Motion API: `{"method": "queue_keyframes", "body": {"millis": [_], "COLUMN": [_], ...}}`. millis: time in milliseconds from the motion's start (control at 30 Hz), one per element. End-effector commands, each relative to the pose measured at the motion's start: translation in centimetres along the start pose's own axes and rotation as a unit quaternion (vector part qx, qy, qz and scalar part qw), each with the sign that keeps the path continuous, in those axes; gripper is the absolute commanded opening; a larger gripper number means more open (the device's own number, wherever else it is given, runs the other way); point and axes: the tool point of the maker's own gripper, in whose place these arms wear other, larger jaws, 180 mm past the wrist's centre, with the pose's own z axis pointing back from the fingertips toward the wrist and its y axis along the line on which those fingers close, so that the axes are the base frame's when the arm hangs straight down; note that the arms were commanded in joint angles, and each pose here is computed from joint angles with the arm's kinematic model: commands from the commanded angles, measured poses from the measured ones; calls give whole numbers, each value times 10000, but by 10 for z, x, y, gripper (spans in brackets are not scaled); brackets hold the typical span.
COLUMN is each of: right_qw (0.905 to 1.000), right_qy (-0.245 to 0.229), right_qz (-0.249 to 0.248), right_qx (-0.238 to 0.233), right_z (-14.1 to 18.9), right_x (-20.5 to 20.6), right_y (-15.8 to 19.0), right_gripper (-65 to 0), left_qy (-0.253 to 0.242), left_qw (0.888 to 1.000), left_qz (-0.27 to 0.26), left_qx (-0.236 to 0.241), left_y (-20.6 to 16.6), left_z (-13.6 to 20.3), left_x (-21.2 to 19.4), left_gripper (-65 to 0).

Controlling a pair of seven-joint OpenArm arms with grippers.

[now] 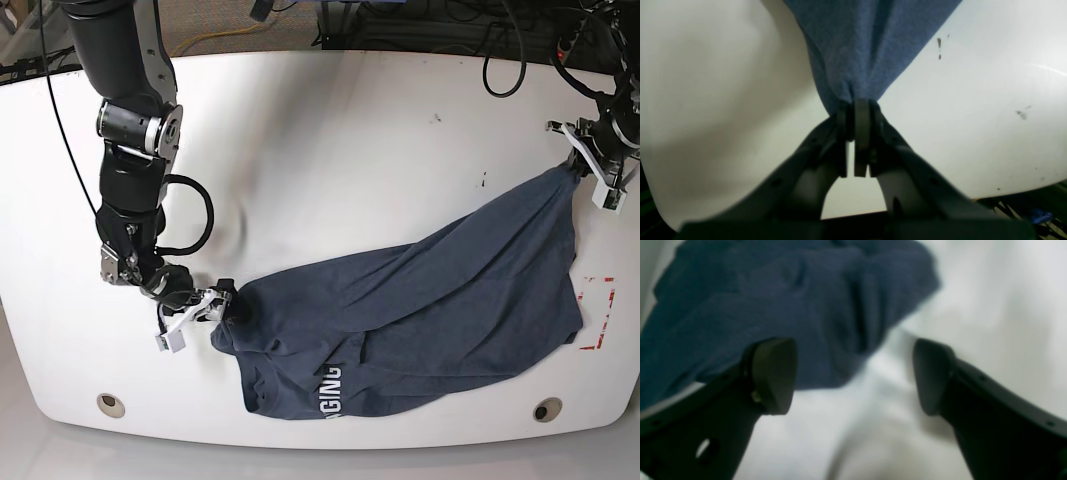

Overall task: Fold the T-shirt properly
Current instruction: 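Release the right gripper and grasp the shirt corner near the lettering, then drag the shirt corner with the right gripper away from the left gripper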

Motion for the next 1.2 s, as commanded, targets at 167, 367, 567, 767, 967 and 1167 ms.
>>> {"method": "queue_keyframes", "body": {"millis": [167, 367, 567, 767, 967, 1167], "right_qw": [9963, 9957, 9955, 9944, 9866, 9767], "right_qy": [-741, -812, -783, -600, -577, -312], "right_qz": [-290, -37, 217, 821, 1520, 2039], "right_qx": [319, 453, 492, 271, -96, -587], "right_z": [-17, -28, -31, -5, 43, 93], "right_x": [25, 25, 28, 47, 70, 62], "right_y": [23, 41, 47, 37, 32, 27], "right_gripper": [-141, -319, -650, -650, -650, -650], "left_qy": [-197, -172, -192, -503, -877, -827], "left_qw": [9997, 9997, 9997, 9985, 9956, 9929], "left_qz": [-88, -86, -90, -114, -206, -821], "left_qx": [99, 122, 139, 186, 266, 225], "left_y": [6, 7, 8, 12, 18, 18], "left_z": [6, 5, 5, 8, 13, 16], "left_x": [12, 11, 13, 36, 65, 67], "left_gripper": [-646, -646, -646, -646, -646, -646]}}
